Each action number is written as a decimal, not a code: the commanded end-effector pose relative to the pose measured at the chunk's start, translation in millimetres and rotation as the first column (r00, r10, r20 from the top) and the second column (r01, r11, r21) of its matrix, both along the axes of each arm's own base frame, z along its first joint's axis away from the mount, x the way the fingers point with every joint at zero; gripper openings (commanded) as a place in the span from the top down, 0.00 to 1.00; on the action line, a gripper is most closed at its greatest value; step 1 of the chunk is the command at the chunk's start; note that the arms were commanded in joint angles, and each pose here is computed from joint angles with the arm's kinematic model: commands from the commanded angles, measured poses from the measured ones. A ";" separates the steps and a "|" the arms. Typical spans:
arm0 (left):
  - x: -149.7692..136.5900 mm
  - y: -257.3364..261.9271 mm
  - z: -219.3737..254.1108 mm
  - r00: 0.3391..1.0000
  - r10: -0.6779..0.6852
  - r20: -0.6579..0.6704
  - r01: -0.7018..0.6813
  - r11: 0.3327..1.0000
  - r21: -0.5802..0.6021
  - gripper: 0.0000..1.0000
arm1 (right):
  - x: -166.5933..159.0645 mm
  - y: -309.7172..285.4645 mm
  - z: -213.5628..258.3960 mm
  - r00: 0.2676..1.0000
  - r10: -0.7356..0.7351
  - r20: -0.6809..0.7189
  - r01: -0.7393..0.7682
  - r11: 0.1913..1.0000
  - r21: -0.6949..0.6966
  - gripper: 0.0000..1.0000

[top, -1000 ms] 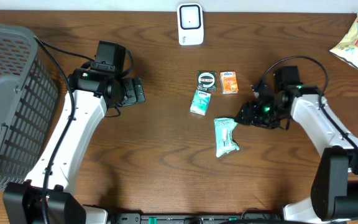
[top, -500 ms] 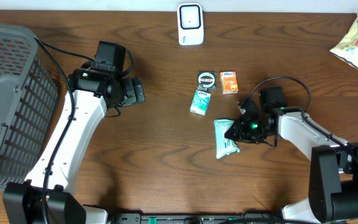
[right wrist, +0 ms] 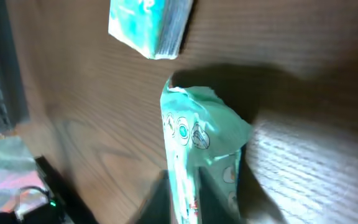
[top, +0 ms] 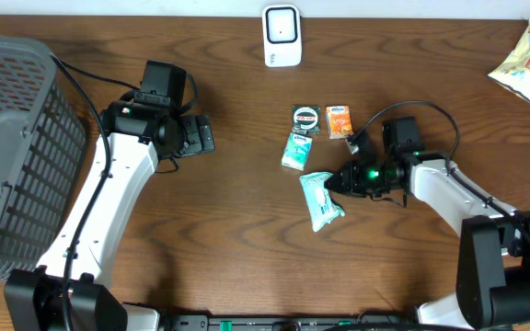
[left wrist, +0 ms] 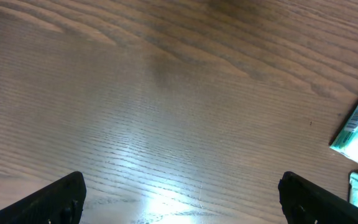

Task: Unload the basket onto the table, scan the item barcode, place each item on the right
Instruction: 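Regrasp the wipes pack with the right gripper, then lift the wipes pack up to the scanner window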

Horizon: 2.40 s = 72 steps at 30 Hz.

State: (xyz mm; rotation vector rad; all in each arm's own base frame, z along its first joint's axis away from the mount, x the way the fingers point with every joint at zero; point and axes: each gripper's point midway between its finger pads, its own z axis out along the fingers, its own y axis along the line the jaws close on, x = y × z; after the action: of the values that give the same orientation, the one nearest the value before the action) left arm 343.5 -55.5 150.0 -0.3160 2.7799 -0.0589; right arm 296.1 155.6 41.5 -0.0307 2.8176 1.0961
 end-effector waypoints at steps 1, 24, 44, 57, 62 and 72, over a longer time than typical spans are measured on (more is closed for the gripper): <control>0.6 3.9 0.8 1.000 0.004 0.000 -0.004 1.000 0.015 0.02 | -1.2 -11.6 -7.9 1.000 -0.022 -0.018 0.020 0.995 -0.100 0.70; 0.6 3.9 0.8 1.000 0.004 0.000 -0.004 1.000 0.015 0.02 | -9.9 23.2 -17.2 0.995 0.102 0.014 -0.098 0.976 -0.194 0.99; 0.6 3.9 0.8 1.000 0.004 0.000 -0.004 1.000 0.015 0.02 | 152.0 86.4 177.1 0.774 -0.020 0.632 -0.092 0.985 0.145 0.99; 0.6 3.9 0.8 1.000 0.004 0.000 -0.004 1.000 0.015 0.02 | 282.6 113.8 193.0 0.731 -0.092 0.676 -0.043 0.983 0.180 0.99; 0.6 3.9 0.8 1.000 0.004 0.000 -0.004 1.000 0.015 0.02 | 319.3 114.9 164.9 0.759 -0.132 0.637 -0.003 0.979 0.206 0.99; 0.6 3.9 0.8 1.000 0.004 0.000 -0.004 1.000 0.015 0.02 | 336.7 77.9 106.1 0.836 -0.180 0.519 0.087 0.976 0.199 0.99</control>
State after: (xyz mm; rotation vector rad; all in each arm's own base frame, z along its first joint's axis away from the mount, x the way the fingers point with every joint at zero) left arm 343.5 -55.5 150.0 -0.3160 2.7799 -0.0589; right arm 625.3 245.5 126.9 -0.1081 2.2363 1.0743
